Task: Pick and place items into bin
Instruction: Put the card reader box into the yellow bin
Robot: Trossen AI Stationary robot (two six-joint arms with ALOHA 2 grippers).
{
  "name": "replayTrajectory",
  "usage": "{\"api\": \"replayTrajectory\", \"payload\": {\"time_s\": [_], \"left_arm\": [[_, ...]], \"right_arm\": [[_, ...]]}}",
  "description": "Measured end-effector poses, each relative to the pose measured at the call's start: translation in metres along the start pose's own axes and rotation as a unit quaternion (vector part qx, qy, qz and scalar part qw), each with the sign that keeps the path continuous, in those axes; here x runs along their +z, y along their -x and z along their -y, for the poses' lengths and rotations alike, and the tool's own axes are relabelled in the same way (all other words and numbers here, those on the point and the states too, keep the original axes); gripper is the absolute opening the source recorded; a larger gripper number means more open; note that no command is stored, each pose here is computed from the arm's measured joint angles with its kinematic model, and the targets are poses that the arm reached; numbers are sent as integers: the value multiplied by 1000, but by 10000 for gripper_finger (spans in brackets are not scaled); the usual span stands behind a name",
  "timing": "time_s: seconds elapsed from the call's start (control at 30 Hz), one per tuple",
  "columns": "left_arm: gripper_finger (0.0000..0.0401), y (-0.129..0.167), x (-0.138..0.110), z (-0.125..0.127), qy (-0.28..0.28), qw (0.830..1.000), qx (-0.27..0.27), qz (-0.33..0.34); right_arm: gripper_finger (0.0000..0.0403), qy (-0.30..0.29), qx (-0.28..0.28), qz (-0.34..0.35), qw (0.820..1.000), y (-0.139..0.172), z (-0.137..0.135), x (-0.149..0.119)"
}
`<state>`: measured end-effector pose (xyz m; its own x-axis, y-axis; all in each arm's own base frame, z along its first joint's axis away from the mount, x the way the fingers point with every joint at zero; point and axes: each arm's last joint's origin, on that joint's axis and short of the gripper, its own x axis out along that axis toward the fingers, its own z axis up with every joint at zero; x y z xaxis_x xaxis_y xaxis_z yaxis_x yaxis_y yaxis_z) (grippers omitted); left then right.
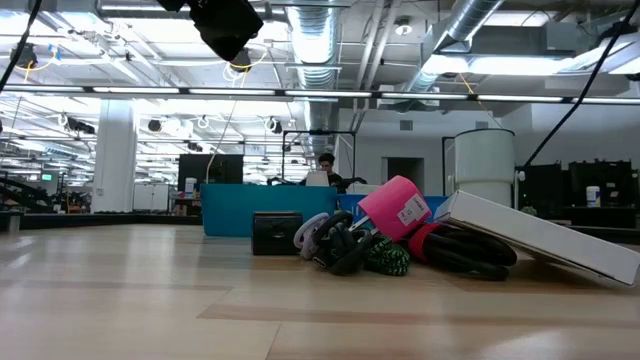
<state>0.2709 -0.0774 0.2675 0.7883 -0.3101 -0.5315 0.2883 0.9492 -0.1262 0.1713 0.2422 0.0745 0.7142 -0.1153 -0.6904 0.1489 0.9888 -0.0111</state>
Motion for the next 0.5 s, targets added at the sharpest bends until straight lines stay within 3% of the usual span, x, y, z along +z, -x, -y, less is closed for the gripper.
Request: {"api": "replayTrajectory", "payload": {"time_s": [0.5], "left_arm": [[169,0,0,0,3,1000,0,0]], "right_arm": [[327,22,-38,-21,999,1,-17,14]]}}
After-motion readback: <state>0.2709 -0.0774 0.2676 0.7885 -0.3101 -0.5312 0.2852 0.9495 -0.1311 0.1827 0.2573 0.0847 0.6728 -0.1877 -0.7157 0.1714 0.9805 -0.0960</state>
